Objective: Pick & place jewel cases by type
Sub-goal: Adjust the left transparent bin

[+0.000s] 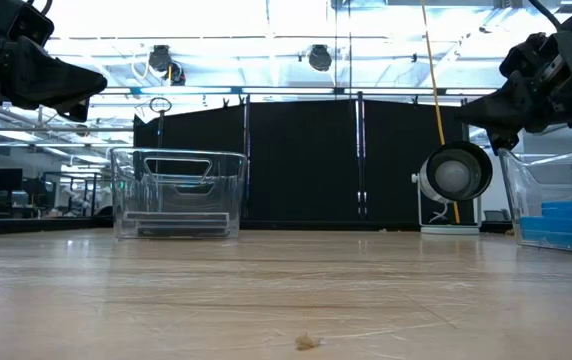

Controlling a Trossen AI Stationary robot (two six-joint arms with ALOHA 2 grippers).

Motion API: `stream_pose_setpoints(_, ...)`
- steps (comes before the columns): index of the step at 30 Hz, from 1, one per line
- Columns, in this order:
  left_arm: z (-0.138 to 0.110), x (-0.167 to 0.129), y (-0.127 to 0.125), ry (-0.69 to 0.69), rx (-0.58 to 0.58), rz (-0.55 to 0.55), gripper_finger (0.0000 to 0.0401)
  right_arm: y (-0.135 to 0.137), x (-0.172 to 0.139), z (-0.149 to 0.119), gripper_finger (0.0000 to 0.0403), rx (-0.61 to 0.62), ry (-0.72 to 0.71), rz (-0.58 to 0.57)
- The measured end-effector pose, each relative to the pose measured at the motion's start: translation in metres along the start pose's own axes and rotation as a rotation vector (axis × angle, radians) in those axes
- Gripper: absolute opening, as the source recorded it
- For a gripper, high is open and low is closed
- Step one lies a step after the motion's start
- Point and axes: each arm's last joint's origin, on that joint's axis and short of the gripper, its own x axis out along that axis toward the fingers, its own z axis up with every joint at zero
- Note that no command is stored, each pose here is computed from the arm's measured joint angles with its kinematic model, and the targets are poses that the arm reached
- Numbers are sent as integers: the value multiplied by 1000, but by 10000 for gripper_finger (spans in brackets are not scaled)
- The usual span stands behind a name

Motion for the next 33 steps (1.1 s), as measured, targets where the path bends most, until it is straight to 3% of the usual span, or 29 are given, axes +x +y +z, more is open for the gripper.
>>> stream_pose_setpoints(33,0,0,0,0,0,0,47,1,0,0,1,-19,10,28)
